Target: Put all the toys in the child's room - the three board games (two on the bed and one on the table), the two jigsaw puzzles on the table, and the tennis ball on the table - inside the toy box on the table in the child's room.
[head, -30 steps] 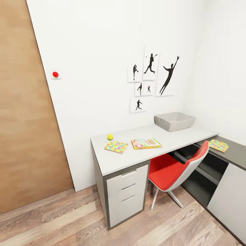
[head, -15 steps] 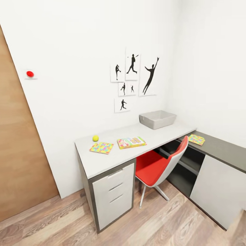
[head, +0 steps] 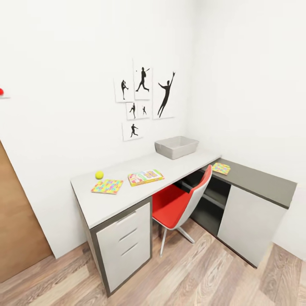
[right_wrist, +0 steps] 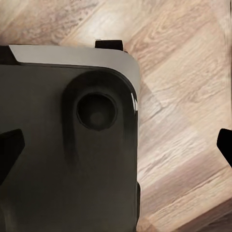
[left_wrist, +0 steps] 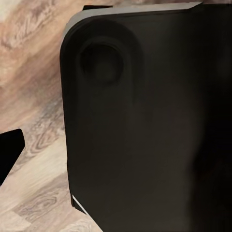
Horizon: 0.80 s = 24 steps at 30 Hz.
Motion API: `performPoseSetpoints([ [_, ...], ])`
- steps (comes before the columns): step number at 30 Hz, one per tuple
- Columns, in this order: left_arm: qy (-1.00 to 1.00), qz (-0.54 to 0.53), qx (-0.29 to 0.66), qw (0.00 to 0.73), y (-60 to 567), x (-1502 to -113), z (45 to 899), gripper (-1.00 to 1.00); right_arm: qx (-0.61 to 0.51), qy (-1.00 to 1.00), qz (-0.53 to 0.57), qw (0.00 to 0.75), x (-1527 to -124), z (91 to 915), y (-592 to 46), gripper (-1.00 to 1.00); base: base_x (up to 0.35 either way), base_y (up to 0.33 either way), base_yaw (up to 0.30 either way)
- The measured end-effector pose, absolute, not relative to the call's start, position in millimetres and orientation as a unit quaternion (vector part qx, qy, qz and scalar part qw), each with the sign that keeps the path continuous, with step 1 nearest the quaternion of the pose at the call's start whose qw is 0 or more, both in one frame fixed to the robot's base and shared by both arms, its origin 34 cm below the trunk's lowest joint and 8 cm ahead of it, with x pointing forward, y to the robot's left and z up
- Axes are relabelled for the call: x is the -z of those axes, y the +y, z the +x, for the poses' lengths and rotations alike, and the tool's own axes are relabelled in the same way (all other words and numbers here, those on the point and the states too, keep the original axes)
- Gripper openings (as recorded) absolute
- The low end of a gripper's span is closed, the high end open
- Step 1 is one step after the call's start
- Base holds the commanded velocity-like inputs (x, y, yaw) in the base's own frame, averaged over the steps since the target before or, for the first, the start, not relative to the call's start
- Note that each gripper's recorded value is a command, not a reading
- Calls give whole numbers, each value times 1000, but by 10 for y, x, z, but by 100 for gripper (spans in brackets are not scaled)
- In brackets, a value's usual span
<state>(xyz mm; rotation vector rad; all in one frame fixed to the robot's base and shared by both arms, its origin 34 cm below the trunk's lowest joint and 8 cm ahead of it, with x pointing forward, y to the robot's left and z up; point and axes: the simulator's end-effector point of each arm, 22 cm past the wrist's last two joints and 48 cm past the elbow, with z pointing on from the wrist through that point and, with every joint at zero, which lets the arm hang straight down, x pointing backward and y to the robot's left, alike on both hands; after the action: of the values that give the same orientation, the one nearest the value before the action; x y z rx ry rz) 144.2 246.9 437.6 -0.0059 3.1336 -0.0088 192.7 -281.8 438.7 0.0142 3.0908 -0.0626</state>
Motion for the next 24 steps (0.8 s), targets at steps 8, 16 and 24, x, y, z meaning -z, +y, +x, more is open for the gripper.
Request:
performPoseSetpoints([
  [8,1000,-2,4,18,2437,-4377,1638,100,26,999,5,35,-4400,2087,-2905,100,0,0,-281],
  [16,999,-3,6,31,2413,-4382,1847,100,31,998,6,47,-4420,2294,-2984,100,0,0,-280],
  [24,999,-3,12,41,2330,-4392,2024,100,32,998,8,44,-4431,2398,-3008,100,0,0,-280],
])
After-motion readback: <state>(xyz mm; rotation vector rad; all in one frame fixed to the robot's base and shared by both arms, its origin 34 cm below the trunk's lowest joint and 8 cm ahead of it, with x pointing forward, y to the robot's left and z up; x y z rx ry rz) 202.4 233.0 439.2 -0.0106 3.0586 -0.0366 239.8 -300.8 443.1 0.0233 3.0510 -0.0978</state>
